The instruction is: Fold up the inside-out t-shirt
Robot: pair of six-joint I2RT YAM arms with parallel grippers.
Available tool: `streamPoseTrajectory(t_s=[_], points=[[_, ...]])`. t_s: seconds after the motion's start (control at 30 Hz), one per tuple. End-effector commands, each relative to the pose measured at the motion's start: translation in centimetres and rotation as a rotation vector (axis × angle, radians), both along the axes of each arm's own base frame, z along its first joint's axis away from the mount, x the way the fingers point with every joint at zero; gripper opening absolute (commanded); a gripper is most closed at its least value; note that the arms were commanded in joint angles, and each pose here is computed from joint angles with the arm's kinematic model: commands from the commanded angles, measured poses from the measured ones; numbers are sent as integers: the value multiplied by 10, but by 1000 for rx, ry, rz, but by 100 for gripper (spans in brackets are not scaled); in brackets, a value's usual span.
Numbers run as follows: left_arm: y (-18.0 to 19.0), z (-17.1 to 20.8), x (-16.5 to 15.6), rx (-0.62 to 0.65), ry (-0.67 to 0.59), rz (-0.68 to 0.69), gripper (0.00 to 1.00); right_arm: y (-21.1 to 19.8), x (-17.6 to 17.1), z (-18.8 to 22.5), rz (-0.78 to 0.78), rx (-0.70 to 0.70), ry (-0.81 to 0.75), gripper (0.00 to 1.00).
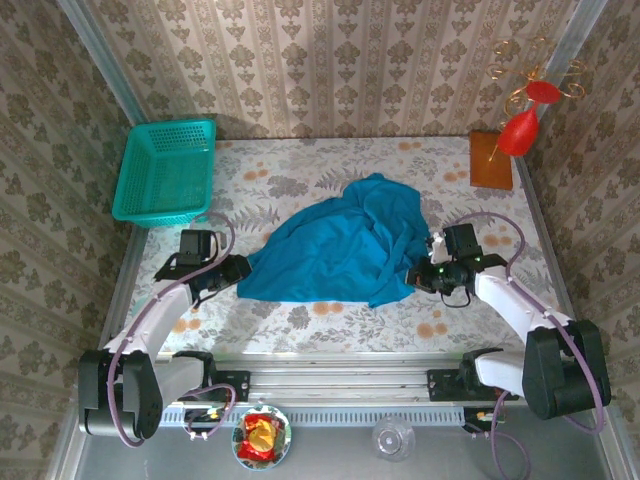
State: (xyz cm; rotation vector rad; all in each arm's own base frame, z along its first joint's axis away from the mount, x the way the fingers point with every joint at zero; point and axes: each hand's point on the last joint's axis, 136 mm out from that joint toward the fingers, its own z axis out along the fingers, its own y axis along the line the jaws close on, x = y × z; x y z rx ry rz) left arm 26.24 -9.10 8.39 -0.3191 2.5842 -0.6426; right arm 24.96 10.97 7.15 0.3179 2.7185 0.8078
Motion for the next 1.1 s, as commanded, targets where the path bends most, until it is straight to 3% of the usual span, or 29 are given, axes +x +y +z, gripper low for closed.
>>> streamPoseTrajectory(t_s=[0.0, 0.23, 0.47, 0.67, 0.83, 0.93, 1.07], points=[[0, 6, 2, 12, -17, -5, 37, -21, 3, 18, -80, -117, -9, 0], [0, -13, -3, 30, 71, -24, 38, -86, 9, 67, -252, -432, -123, 0], [-23, -18, -4, -77, 76, -116, 41, -133, 10, 73, -327, -616, -74, 0], [-2, -25, -5, 13, 91, -38, 44, -170, 7, 82, -426, -691, -64, 0], [12, -34, -7, 30, 110, 9, 47, -188, 9, 85, -516, -642, -60, 0], [11, -39, -8, 8, 115, 7, 48, -183, 15, 86, -513, -597, -72, 0], [-12, -36, -5, -124, 87, -71, 47, -177, 17, 82, -496, -561, -68, 0]])
